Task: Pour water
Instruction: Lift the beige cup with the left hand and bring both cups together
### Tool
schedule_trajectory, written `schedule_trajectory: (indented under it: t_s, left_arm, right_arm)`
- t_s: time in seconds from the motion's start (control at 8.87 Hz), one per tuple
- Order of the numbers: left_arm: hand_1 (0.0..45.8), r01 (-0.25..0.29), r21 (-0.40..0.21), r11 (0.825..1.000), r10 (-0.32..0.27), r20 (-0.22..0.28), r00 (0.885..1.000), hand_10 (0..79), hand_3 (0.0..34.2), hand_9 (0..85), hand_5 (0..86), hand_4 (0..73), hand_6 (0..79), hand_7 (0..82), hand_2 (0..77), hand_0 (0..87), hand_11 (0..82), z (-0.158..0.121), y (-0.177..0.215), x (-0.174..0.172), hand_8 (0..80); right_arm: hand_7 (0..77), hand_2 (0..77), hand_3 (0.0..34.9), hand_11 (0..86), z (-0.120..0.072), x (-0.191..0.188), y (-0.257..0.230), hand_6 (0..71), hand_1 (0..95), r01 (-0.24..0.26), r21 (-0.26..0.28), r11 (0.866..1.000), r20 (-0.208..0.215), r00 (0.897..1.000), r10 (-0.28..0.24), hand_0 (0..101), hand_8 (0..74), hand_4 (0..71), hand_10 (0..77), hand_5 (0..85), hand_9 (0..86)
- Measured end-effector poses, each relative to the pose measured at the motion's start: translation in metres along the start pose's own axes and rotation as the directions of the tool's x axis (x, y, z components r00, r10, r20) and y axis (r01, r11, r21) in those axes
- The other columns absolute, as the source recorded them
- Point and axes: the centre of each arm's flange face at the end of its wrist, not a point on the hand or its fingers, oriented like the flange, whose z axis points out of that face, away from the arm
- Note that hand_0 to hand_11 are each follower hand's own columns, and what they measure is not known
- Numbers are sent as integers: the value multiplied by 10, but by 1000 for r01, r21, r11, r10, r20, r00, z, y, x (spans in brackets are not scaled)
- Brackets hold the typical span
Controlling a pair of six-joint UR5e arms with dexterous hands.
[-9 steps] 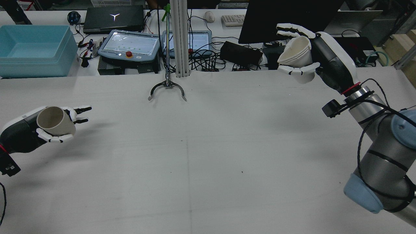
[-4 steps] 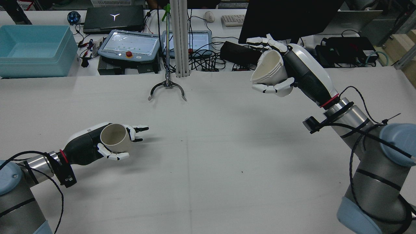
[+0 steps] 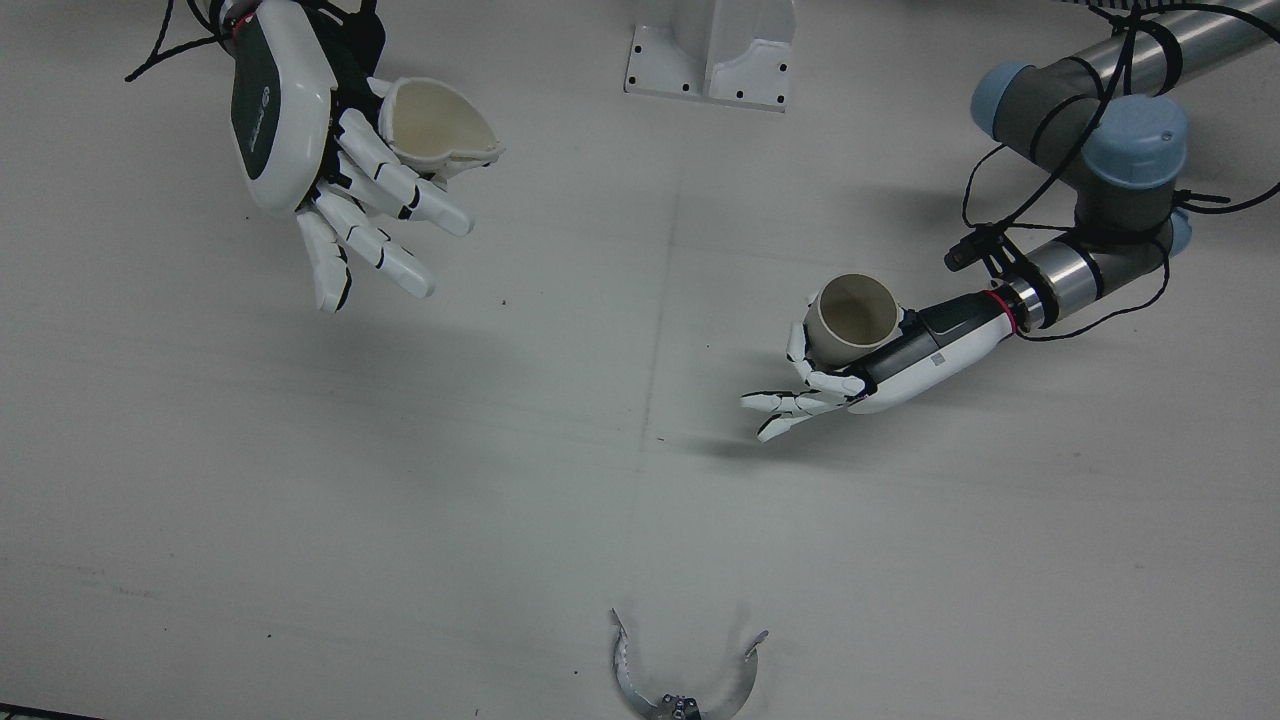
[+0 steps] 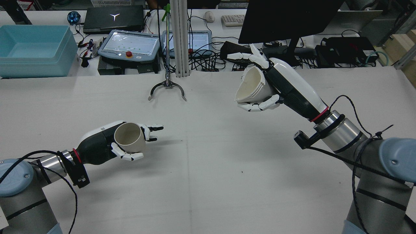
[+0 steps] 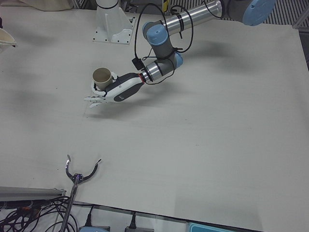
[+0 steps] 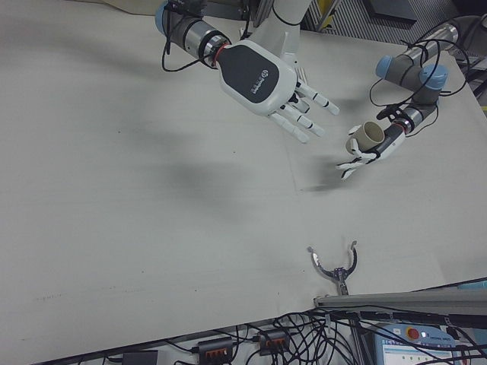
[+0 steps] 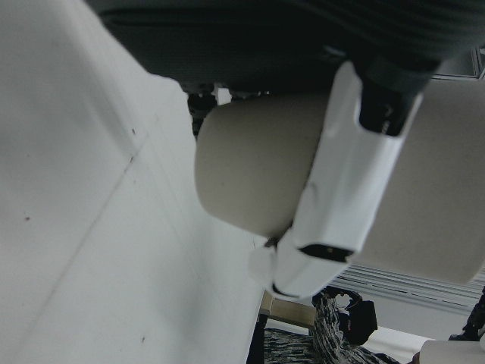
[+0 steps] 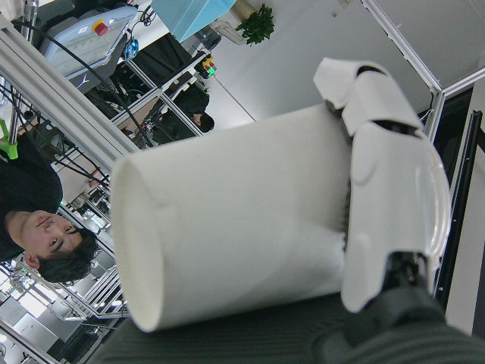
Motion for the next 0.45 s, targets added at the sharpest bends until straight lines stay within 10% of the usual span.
schedule_trajectory:
  t_s: [0.45]
  left_arm:
    - [300,44,-15,999,-44,27,999,104,3,22,453,464,213,109,371,804,191,41,36,-60,76]
  right_arm:
    - [551,300,0,11,-5,3,6,611,251,89,-1,996,-44,995,-89,753,125,98,5,175,65]
